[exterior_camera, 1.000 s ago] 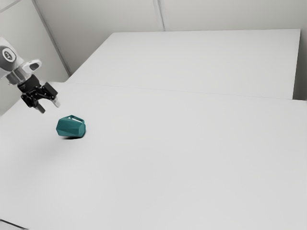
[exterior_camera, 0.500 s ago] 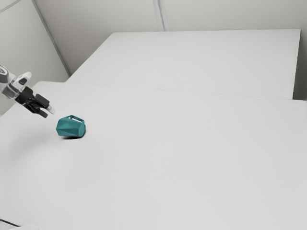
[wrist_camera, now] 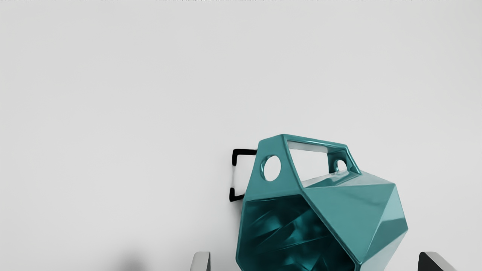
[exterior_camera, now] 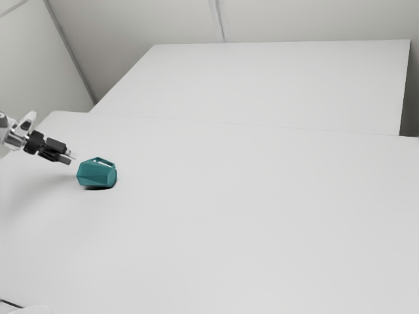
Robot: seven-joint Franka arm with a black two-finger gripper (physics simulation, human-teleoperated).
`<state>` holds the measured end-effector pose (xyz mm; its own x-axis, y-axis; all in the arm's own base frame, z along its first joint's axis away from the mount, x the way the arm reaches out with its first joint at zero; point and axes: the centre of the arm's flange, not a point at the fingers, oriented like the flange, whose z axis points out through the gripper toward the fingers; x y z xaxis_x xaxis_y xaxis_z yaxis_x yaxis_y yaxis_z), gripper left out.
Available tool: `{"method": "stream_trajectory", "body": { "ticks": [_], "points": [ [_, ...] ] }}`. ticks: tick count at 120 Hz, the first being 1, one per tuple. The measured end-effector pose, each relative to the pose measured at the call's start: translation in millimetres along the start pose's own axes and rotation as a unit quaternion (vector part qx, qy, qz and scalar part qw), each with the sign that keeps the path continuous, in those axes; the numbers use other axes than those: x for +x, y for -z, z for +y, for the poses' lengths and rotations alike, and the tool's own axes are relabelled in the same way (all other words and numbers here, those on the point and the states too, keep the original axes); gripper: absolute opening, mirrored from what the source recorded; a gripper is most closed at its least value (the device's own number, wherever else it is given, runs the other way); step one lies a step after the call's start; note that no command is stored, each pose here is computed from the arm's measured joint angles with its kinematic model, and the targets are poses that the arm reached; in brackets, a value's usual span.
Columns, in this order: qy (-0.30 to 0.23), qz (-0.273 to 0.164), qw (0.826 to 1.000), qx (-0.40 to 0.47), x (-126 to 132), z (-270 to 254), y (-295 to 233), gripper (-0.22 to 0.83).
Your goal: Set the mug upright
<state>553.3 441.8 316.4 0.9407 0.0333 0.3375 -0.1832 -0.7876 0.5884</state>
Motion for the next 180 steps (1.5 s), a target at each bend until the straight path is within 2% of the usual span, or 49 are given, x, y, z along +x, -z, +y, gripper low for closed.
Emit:
{"method": "stream_trajectory", "body": {
  "ticks": [29,70,96,145,180],
  "points": [
    [-0.004,0.020,0.999,-0.030,-3.6,-4.7,-13.2,0.62],
    [0.002,0.015,0.998,-0.066,-13.7,-11.3,-37.2,0.60],
    [0.002,0.006,0.996,-0.089,-15.9,-5.9,-45.2,0.47],
    [0.010,-0.008,0.991,-0.131,-23.1,1.4,-50.3,0.14],
    [0.010,-0.013,0.989,-0.148,-24.1,6.3,-51.9,-0.04]
  ]
}}
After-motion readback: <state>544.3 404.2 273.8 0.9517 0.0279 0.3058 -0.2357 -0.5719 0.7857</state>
